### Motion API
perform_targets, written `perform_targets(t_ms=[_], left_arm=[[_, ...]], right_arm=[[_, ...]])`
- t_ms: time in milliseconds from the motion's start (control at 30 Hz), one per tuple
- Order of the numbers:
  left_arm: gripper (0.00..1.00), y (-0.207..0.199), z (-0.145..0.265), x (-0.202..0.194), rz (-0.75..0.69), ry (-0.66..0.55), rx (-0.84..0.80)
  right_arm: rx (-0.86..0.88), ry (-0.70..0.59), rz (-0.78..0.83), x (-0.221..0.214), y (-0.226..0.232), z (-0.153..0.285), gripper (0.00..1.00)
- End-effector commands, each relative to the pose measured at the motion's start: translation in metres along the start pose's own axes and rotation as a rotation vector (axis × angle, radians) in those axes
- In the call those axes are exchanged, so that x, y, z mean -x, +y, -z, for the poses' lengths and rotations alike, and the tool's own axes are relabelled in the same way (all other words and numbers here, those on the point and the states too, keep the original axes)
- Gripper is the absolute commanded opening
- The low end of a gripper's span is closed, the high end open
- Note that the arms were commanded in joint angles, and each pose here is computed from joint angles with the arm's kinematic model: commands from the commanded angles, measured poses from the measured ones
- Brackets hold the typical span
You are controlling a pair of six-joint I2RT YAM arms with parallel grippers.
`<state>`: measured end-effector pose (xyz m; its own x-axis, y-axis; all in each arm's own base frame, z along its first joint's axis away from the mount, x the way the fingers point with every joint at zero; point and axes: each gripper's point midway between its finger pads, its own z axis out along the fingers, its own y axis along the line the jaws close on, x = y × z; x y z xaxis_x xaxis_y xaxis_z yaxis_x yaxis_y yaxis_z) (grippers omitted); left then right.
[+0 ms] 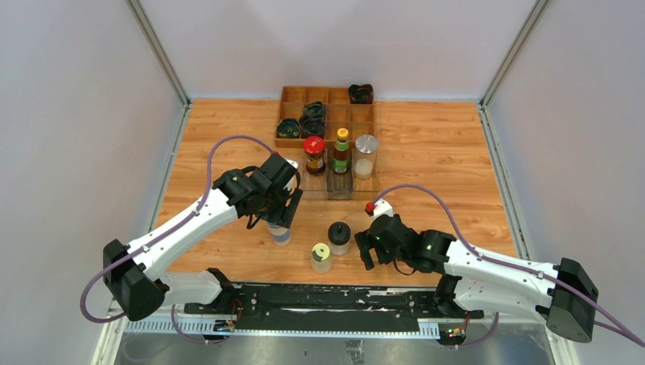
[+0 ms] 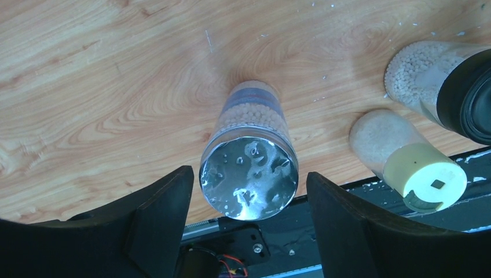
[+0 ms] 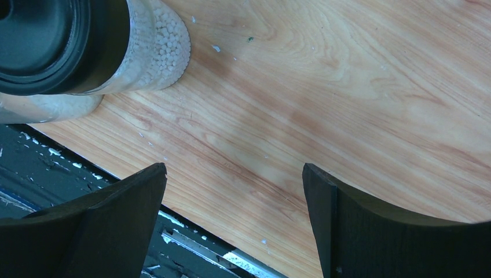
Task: Organize the condiment bottles
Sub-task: Pick up the bottle from the center of the board.
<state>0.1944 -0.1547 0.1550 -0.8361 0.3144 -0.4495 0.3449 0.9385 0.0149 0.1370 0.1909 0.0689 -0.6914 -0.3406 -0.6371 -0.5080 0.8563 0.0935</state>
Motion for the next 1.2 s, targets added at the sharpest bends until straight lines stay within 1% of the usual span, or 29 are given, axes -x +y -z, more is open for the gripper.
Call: perform_targets(t_ms=[0, 67, 133, 167, 400, 700, 1167], left_arm=[[0.76, 0.001, -0.005, -0.001, 0.011, 0.009, 0.002], [0.70, 0.001, -0.005, 0.000, 0.013, 0.007, 0.002], [0.58, 0.000, -0.006, 0.000, 0.014, 0.010, 0.001], [0.56, 0.000, -0.006, 0.000, 0.015, 0.011, 0.000], [0.54, -0.001, -0.002, 0.006, 0.027, -0.010, -0.002], [0.48, -0.004, 0.018, 0.028, 0.047, -0.094, -0.026], [0.44, -0.013, 0.031, 0.057, 0.032, -0.131, -0.054]], right_arm=[[-0.010, 0.000, 0.011, -0.007, -0.003, 0.000, 0.93], [-0.011, 0.002, 0.010, -0.008, -0.003, -0.001, 0.93], [-0.010, 0.002, 0.009, -0.008, -0.003, -0.001, 0.93], [-0.008, 0.001, 0.009, -0.008, -0.003, 0.000, 0.93], [-0.010, -0.002, 0.005, -0.008, -0.004, 0.000, 0.93], [-0.013, -0.003, 0.005, -0.008, -0.005, 0.000, 0.93], [-0.032, -0.038, 0.008, 0.006, -0.009, 0.013, 0.93]])
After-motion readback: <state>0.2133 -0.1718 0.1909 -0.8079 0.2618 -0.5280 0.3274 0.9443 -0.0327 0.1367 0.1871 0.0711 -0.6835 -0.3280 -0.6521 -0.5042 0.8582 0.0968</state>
